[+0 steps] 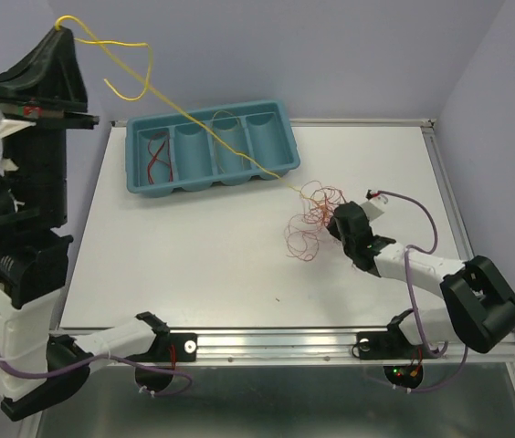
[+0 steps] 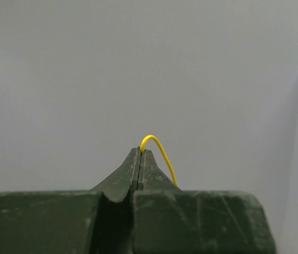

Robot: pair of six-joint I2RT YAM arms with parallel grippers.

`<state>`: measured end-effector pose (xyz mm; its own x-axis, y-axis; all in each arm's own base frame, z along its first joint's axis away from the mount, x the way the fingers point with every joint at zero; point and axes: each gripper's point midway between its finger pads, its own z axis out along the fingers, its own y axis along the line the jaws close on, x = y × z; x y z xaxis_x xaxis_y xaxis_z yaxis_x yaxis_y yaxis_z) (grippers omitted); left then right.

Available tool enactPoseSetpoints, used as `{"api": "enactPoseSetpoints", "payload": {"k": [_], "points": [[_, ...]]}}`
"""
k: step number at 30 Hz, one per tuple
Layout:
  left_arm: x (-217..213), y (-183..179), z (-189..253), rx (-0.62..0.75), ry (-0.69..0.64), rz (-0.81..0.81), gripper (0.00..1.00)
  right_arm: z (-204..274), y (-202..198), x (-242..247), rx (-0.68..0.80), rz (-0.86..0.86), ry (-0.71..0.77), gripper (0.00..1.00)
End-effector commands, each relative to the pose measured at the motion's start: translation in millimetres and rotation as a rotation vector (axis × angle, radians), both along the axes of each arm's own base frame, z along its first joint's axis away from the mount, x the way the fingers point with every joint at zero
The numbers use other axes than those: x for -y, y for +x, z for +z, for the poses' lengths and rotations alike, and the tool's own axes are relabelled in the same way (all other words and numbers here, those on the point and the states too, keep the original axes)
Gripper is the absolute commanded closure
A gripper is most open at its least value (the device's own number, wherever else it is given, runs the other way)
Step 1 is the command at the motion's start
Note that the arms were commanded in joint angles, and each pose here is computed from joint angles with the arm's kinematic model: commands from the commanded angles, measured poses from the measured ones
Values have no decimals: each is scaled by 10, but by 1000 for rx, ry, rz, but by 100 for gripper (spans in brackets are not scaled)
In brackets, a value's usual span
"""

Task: Untangle the cables

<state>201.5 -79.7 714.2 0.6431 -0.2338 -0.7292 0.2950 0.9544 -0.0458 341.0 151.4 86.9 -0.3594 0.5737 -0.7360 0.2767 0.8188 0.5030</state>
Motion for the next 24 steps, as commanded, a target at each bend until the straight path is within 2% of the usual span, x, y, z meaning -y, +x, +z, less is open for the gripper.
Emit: {"api": "enactPoseSetpoints", "payload": {"k": [1, 3, 4, 8, 10, 16, 17, 20, 24], "points": [[-427, -224, 166, 69, -97, 129, 100, -54, -134, 630, -44, -296, -21, 75], [-278, -216, 119, 75, -30, 83, 100, -5, -142, 653, -33, -299, -18, 46], [-213, -195, 96, 73, -10, 64, 100, 44, -133, 644, -23, -292, -11, 36], [-153, -45, 48, 39, 5, 87, 100, 299, -76, 672, 33, -291, -25, 25], [12, 17, -21, 38, 51, 43, 100, 397, -46, 673, 49, -280, -48, 18], [384, 57, -173, 39, 132, -104, 100, 693, 36, 466, 75, -115, -99, 15], [383, 73, -164, 35, 128, -101, 100, 733, 55, 479, 82, -122, -110, 15], [152, 163, -118, -4, 34, 0, 100, 715, -19, 832, 77, -318, -140, 15], [-234, 78, -123, -9, -69, 130, 100, 642, -16, 1044, 42, -371, -116, 12]]}}
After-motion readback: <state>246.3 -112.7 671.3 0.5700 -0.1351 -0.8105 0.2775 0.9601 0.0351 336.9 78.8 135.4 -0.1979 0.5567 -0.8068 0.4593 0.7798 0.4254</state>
